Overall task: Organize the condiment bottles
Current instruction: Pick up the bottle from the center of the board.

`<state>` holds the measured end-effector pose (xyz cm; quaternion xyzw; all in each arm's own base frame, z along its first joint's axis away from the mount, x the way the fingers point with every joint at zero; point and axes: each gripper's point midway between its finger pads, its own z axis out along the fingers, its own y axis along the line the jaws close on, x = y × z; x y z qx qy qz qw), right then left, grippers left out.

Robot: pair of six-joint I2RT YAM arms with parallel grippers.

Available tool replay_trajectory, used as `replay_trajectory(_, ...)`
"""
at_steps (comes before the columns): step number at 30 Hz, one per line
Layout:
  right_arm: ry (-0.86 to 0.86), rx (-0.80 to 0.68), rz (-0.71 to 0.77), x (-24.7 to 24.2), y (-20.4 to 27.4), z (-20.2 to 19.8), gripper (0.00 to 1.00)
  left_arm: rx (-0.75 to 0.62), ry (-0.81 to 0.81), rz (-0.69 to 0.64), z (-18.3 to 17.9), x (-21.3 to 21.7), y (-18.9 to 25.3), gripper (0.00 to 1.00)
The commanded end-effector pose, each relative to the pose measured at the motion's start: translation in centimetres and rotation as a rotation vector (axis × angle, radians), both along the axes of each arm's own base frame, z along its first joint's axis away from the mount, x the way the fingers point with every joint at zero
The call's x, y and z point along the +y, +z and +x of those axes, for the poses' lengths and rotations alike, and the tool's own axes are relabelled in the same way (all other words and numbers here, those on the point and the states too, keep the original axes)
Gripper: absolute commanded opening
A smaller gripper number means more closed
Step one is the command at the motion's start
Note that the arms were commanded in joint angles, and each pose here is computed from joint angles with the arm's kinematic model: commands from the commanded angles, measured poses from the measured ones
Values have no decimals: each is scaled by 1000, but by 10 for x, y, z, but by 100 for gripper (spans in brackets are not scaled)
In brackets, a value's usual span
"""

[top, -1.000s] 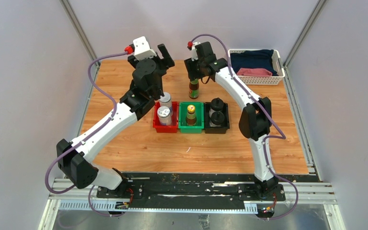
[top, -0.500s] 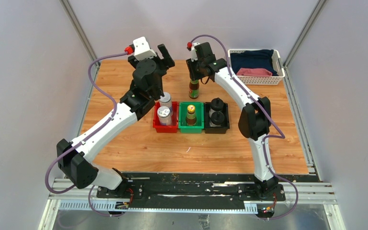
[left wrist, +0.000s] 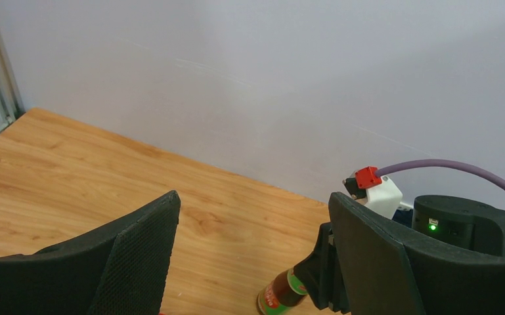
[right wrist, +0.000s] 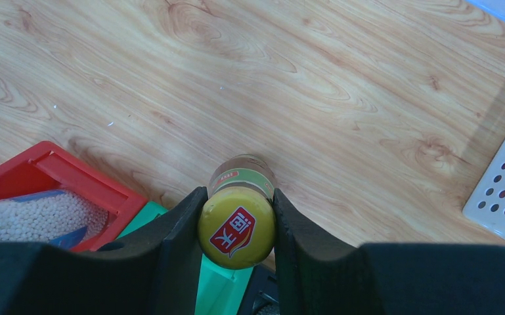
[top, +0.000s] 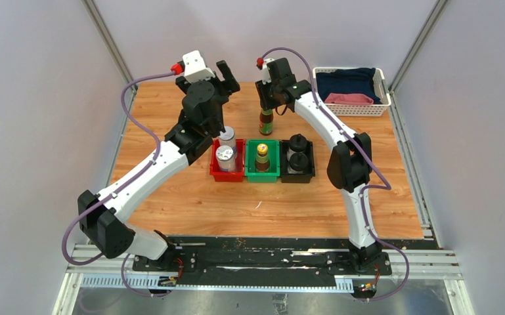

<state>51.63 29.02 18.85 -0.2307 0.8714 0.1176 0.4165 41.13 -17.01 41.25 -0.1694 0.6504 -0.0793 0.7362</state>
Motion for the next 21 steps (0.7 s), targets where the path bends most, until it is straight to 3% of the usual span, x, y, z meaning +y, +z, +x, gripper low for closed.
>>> replay_trajectory(1, 28, -6, 2, 8, 7, -5, 0, -18, 22, -25, -2, 7, 4, 86)
replay_trajectory(21, 37, -76, 38, 11, 41, -2, 0, -19, 22, -12, -3, 8, 5, 87)
